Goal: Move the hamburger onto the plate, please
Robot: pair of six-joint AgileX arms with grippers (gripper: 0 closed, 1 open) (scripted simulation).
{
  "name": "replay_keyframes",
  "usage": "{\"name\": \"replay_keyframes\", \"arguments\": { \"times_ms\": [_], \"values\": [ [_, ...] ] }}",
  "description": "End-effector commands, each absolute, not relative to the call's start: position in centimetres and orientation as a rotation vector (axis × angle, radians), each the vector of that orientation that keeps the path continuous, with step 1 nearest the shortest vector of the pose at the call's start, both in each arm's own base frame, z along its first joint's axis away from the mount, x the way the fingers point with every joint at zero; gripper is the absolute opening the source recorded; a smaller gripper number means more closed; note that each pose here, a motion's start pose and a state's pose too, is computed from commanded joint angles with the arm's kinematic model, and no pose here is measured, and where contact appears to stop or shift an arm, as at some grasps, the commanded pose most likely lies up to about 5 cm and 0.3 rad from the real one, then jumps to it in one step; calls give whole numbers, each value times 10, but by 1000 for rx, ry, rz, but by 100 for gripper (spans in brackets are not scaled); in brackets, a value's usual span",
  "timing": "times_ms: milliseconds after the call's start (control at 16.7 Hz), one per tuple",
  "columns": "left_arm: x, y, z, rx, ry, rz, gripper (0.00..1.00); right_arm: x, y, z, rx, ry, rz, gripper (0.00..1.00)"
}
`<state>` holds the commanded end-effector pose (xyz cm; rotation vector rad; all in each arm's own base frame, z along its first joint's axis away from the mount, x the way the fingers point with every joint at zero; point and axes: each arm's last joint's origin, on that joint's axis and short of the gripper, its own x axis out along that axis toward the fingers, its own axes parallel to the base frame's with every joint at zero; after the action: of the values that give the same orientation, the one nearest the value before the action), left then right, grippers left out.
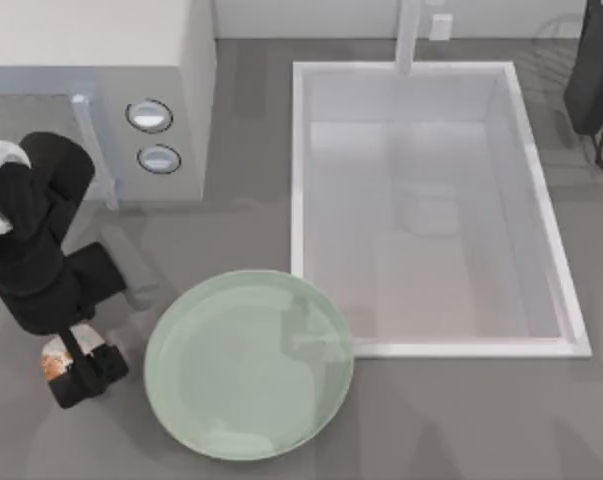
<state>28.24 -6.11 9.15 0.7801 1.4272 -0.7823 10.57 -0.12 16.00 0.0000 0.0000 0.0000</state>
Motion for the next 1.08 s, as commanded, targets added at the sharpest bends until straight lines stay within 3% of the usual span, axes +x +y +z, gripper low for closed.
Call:
{"name": "replay_keyframes", "arguments": {
  "times_ms": [720,1080],
  "values": [
    [282,-61,92,780,1427,-782,2,106,-1,160,0,0,0,100],
    [282,-61,92,780,1427,-782,0,106,-1,160,0,0,0,100]
  ]
}}
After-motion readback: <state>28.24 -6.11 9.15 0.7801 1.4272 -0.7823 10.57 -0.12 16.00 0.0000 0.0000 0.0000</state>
